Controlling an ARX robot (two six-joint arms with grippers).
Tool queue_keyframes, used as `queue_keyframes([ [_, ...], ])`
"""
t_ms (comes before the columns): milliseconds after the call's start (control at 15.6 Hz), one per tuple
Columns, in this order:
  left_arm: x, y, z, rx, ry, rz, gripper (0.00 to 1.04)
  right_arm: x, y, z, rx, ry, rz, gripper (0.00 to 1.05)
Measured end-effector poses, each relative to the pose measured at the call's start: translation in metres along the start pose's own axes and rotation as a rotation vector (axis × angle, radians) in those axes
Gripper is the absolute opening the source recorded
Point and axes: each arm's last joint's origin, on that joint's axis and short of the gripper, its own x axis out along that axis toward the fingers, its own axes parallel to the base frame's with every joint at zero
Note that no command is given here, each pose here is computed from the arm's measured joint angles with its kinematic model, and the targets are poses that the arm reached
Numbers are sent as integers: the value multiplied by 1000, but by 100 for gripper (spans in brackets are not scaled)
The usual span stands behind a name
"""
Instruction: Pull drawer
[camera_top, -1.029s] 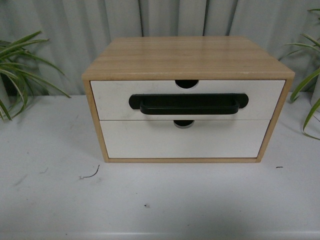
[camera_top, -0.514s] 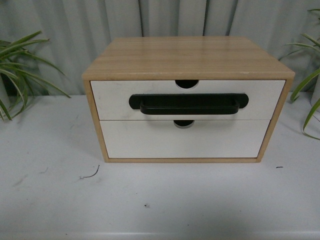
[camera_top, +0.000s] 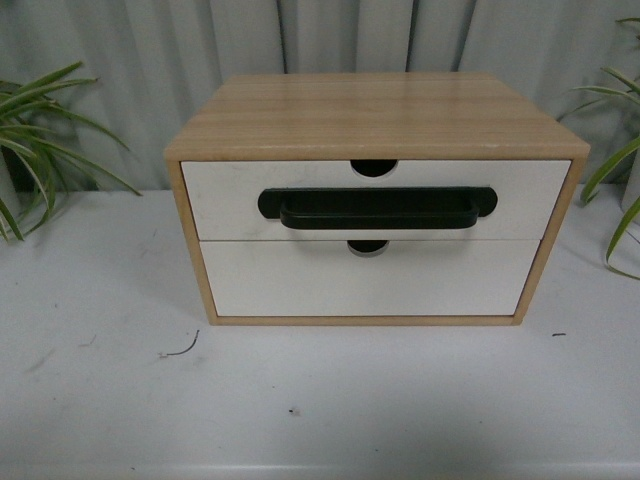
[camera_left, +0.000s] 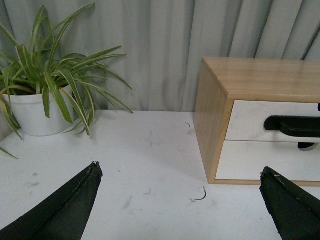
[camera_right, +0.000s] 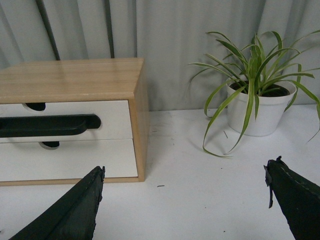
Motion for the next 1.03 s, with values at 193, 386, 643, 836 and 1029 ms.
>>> queue_keyframes([
  [193, 0, 0, 0, 0, 0, 0, 98, 0, 0, 0, 0, 0, 0, 98],
  [386, 0, 0, 0, 0, 0, 0, 98, 0, 0, 0, 0, 0, 0, 98],
  [643, 0, 0, 0, 0, 0, 0, 98, 0, 0, 0, 0, 0, 0, 98],
  [836, 0, 0, 0, 0, 0, 0, 98, 0, 0, 0, 0, 0, 0, 98],
  [1029, 0, 0, 0, 0, 0, 0, 98, 0, 0, 0, 0, 0, 0, 98],
])
